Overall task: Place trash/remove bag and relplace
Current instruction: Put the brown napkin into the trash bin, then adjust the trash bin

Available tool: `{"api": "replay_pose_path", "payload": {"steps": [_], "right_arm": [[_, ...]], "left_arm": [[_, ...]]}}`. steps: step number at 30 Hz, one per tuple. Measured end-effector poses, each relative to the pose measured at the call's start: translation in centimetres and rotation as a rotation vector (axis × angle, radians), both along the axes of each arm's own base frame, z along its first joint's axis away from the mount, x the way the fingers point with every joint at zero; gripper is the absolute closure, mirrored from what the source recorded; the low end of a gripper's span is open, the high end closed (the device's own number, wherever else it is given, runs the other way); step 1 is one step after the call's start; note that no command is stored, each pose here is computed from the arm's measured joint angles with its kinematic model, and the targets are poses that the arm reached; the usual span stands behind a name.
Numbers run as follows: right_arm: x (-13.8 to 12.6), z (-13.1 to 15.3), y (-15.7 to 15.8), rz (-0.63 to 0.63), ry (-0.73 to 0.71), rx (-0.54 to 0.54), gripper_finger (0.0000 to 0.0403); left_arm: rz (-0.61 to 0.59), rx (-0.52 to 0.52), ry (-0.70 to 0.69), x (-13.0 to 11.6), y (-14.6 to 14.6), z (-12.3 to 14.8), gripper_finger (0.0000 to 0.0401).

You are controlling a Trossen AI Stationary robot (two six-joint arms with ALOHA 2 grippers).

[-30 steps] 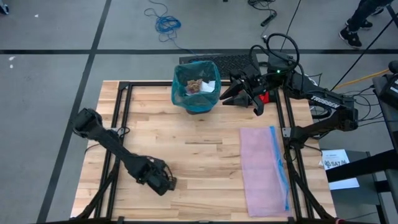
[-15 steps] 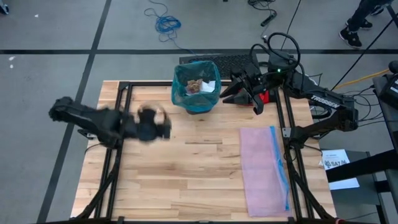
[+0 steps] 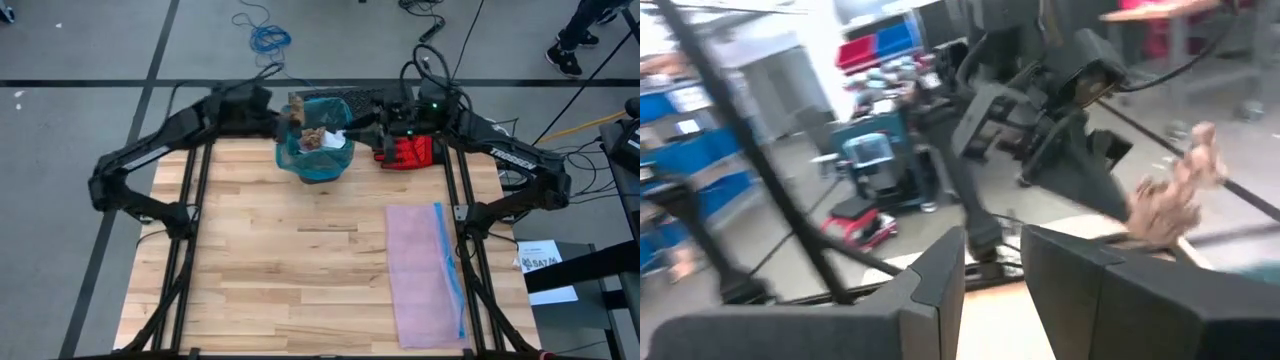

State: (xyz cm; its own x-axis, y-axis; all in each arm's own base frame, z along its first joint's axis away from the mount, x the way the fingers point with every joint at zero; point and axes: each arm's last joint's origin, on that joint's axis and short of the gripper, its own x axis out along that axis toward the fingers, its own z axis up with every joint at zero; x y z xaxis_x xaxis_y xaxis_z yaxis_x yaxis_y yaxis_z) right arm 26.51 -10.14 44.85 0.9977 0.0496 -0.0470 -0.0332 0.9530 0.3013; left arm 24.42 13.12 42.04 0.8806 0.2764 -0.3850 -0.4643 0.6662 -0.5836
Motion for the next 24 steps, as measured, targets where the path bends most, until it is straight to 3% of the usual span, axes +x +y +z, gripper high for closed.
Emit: {"api": "replay_pose_path", "payload": {"steps": [9,14,19,24], "right_arm": [[0.4,-0.4,-1.4,-0.174,0.0,0.102,0.0309],[0.4,-0.3,-1.5,-0.215,-0.015,0.125,0.0309],[0.3,-0.3,-1.7,-0.275,-0.018,0.139,0.0309],[-0.1,-0.5,-2.7,-0.317,0.005,0.081,0.0309]], "left_arm": [[-0.209,-0.088,0.157,4.0,6.0,-6.7,0.0398],[-0.306,-0.075,0.172,4.8,7.1,-8.4,0.0359],[-0.319,-0.013,0.191,4.8,7.5,-8.7,0.0305],[-0.216,0.071,0.271,4.7,7.8,-8.8,0.0285]]}}
